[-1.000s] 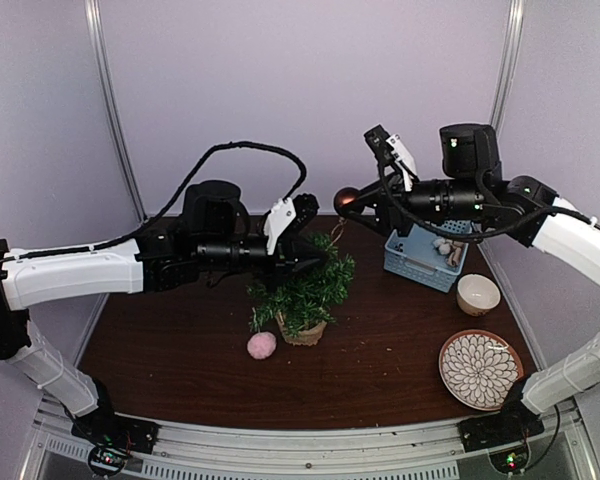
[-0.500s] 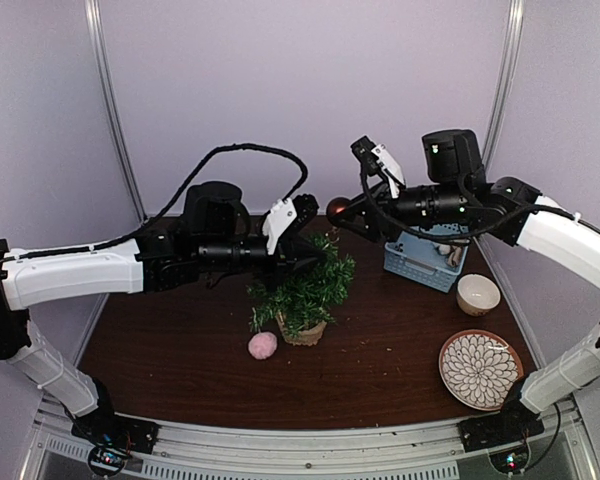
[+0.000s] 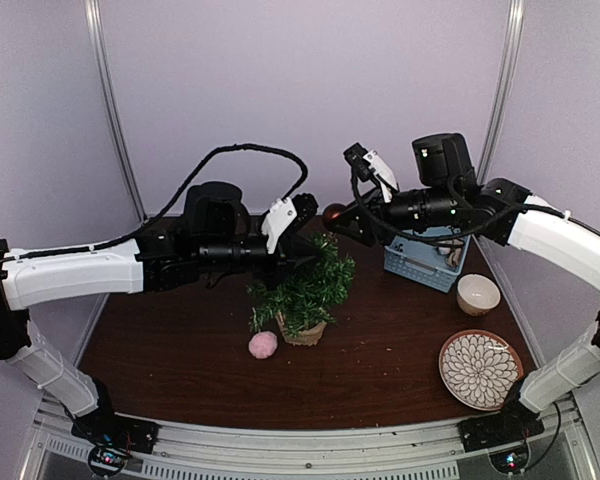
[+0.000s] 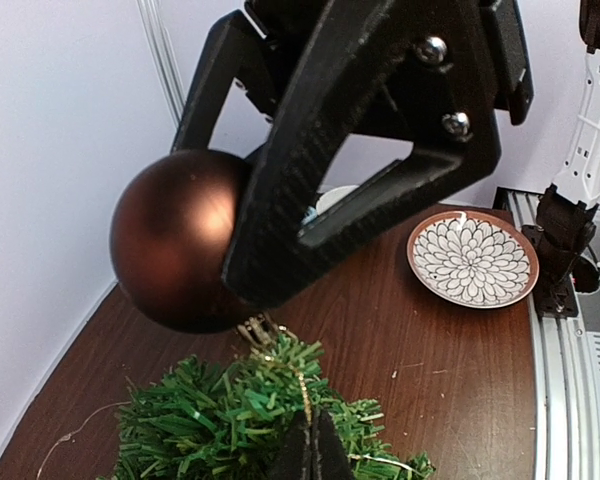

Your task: Decorate the small christmas tree

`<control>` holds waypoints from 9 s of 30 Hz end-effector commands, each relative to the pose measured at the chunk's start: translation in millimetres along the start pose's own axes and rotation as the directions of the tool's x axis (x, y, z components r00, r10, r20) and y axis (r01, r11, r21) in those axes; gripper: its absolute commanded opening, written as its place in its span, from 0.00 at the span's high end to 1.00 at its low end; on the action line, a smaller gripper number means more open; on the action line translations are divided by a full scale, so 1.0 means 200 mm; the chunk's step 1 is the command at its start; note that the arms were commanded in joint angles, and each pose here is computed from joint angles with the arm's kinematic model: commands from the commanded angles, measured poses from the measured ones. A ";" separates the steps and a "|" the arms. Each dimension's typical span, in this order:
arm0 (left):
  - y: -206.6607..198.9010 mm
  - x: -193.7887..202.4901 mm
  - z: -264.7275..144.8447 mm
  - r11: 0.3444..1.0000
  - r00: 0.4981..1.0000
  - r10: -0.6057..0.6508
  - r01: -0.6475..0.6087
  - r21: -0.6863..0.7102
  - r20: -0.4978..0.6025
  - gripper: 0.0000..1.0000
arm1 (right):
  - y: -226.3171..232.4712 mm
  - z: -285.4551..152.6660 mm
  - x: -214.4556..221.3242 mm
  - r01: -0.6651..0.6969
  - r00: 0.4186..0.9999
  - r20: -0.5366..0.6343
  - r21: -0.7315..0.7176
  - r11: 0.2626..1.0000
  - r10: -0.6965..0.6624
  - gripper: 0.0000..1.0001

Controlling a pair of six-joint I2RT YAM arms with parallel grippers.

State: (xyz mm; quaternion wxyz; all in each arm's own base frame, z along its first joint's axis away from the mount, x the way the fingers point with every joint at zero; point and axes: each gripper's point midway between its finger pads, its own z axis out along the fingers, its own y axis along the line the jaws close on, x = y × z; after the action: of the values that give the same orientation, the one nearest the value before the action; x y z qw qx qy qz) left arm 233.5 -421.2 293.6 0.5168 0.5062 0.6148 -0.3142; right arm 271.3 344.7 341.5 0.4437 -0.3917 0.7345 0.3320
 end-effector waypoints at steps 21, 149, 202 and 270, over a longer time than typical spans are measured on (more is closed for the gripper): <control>-0.01 0.02 0.00 1.000 1.000 -0.010 0.010 0.019 0.003 1.00 | -0.01 0.01 -0.03 0.001 1.000 0.017 0.002 1.000 -0.001 0.69; 0.48 0.24 -0.45 0.870 0.911 -0.392 0.411 -0.273 0.126 0.51 | -1.50 -0.58 0.84 -0.212 0.873 -0.092 0.813 0.543 0.479 0.32; 0.54 0.28 -0.42 0.873 0.924 -0.365 0.383 -0.302 0.116 0.50 | -2.11 -0.35 0.99 -0.214 0.833 -0.114 0.836 0.506 0.541 1.00; 0.54 0.26 -0.50 0.855 0.919 -0.365 0.394 -0.336 0.148 0.50 | -1.13 -0.38 0.45 -0.118 0.963 -0.119 0.620 0.776 0.242 1.00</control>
State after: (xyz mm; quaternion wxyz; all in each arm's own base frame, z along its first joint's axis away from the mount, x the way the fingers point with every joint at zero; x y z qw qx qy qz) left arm 302.4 -294.4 270.2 0.5237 0.2799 0.7397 -0.3166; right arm 457.0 110.5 225.3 0.4057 -0.1274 0.9032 0.0582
